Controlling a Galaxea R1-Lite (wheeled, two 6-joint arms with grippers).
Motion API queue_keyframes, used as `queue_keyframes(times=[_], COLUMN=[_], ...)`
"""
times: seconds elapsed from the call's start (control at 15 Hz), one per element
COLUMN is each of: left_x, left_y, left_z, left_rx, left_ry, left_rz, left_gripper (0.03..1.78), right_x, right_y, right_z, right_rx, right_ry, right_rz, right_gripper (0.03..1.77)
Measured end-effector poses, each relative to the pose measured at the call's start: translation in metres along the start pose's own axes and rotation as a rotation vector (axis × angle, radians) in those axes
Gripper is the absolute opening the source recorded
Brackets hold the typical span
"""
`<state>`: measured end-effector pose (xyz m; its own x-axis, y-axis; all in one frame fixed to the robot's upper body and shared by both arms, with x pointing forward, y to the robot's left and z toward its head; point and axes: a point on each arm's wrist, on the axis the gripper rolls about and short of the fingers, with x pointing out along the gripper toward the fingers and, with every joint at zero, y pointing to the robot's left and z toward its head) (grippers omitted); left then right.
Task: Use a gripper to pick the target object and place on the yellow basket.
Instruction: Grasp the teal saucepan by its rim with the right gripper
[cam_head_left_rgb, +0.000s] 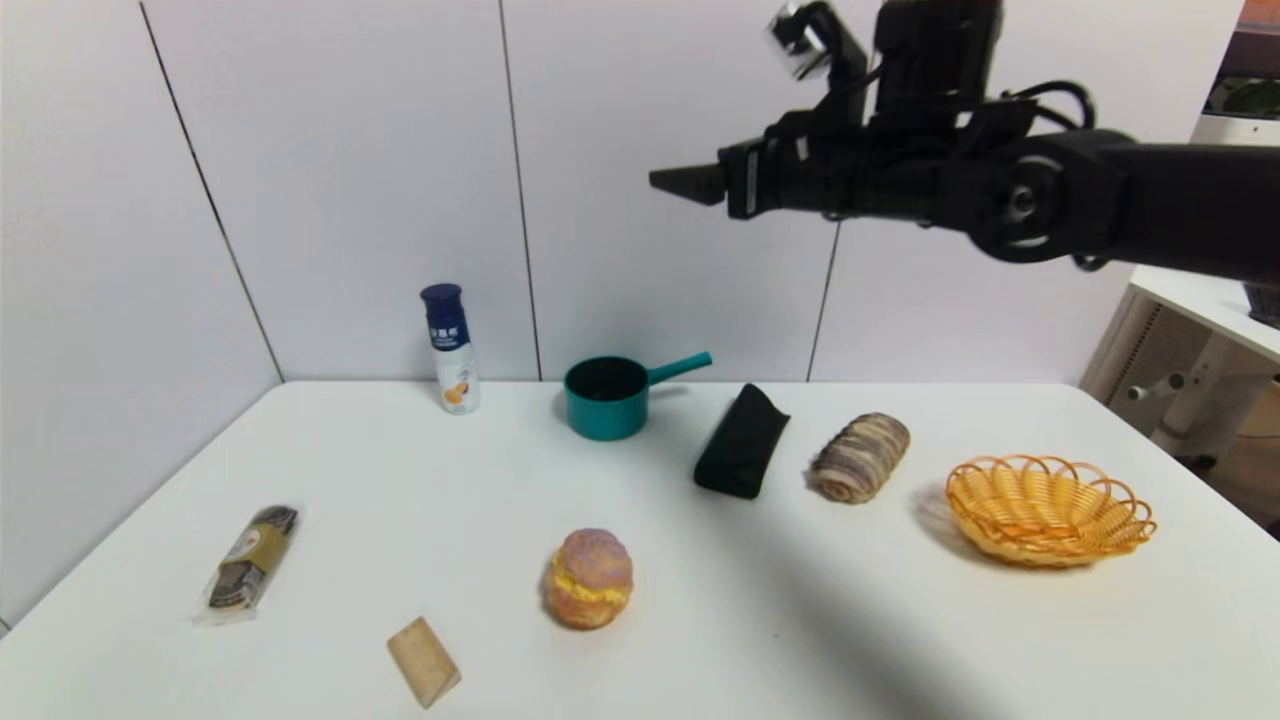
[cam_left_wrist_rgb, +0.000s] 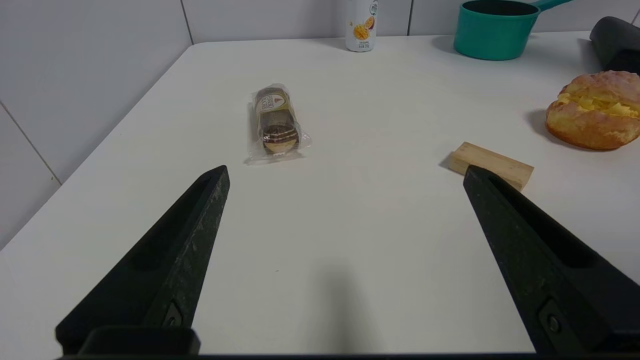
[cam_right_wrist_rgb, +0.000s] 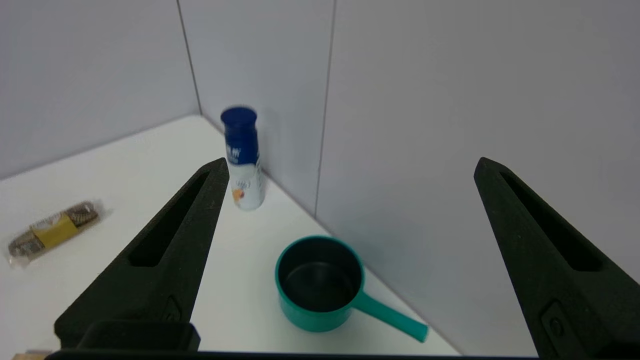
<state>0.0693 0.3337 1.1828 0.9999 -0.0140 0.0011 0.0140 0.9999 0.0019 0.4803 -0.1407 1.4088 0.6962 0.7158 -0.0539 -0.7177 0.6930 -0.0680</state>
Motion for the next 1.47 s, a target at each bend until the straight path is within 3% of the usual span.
queue_keyframes(times=[0.13, 0.27, 0.6, 1.0, 1.27, 1.47], left_x=[0.0, 0.0, 0.0, 0.0, 0.0, 0.0], left_y=[0.0, 0.0, 0.0, 0.0, 0.0, 0.0], left_z=[0.0, 0.0, 0.0, 0.0, 0.0, 0.0], left_rx=[0.0, 0.0, 0.0, 0.0, 0.0, 0.0], left_ry=[0.0, 0.0, 0.0, 0.0, 0.0, 0.0], left_rz=[0.0, 0.0, 0.0, 0.0, 0.0, 0.0], left_gripper=[1.69, 1.69, 1.69, 1.69, 1.69, 1.69], right_x=[0.026, 0.043, 0.077, 0.094, 0.101, 0.107], right_y=[0.001, 0.008, 0.05, 0.059, 0.064, 0.068], right_z=[-0.033, -0.056, -0.098, -0.157, -0.177, -0.177], right_rx=[0.048, 0.115, 0.21, 0.17, 0.195, 0.207], right_ry=[0.074, 0.13, 0.237, 0.424, 0.456, 0.402], right_rz=[0.004, -0.05, -0.342, -0.535, -0.538, -0.503], right_gripper=[1.69, 1.69, 1.69, 1.69, 1.69, 1.69])
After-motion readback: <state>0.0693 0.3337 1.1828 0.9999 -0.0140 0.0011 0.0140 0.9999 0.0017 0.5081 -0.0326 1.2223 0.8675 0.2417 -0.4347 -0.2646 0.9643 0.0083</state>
